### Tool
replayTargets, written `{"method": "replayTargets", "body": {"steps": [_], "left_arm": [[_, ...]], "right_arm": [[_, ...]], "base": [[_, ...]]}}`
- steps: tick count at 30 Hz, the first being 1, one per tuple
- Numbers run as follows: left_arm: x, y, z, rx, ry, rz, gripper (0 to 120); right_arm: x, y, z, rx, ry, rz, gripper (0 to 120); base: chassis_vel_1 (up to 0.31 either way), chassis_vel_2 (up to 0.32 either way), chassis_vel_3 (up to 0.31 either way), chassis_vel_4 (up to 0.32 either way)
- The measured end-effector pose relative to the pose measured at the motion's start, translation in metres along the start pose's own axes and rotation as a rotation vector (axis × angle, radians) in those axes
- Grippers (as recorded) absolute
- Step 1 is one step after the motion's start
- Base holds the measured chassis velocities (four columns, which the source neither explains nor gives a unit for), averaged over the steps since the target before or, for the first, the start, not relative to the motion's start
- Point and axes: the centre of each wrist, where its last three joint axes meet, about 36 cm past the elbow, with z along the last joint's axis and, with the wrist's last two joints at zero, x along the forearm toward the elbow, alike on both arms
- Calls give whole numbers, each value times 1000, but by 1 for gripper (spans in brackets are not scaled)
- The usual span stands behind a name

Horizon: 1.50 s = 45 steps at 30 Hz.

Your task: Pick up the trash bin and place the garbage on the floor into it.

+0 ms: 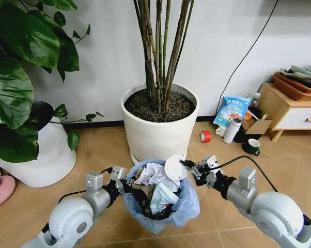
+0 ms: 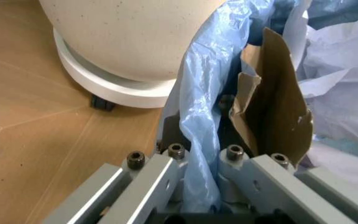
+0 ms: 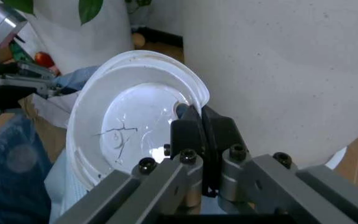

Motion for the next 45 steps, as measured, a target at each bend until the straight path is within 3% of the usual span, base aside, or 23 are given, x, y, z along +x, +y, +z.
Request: {"method": "replayTargets", "body": {"steps": [10, 16, 19, 25, 28, 33, 35, 45], "left_arm": [[-1, 1, -2, 8, -6, -7, 0], [-3, 2, -2, 13, -7, -15, 0], [-4, 3, -5, 12, -13, -18, 0], [-4, 4, -6, 12, -17, -19, 0], [-4, 5, -7, 13, -20, -21, 0], [-3, 6, -7, 14, -20, -24, 0], [-3, 7, -7, 14, -21, -25, 0], [-3, 11, -7, 16, -19, -30, 0]], "right_arm": [[-22, 4, 3, -5, -9, -41, 0], [-26, 5, 2, -8, 3, -53, 20], [-28, 7, 5, -13, 8, -63, 36], [-30, 8, 5, -14, 3, -70, 53], [-33, 8, 2, -8, -5, -72, 70], [-33, 6, 1, -6, -11, -68, 83], [-32, 4, 0, -3, -18, -59, 94], [-20, -4, -8, 5, -80, 0, 100]], "base": [[0, 0, 0, 0], [0, 0, 0, 0], [0, 0, 0, 0], [0, 0, 0, 0], [0, 0, 0, 0], [0, 0, 0, 0], [0, 0, 0, 0], [0, 0, 0, 0]]}}
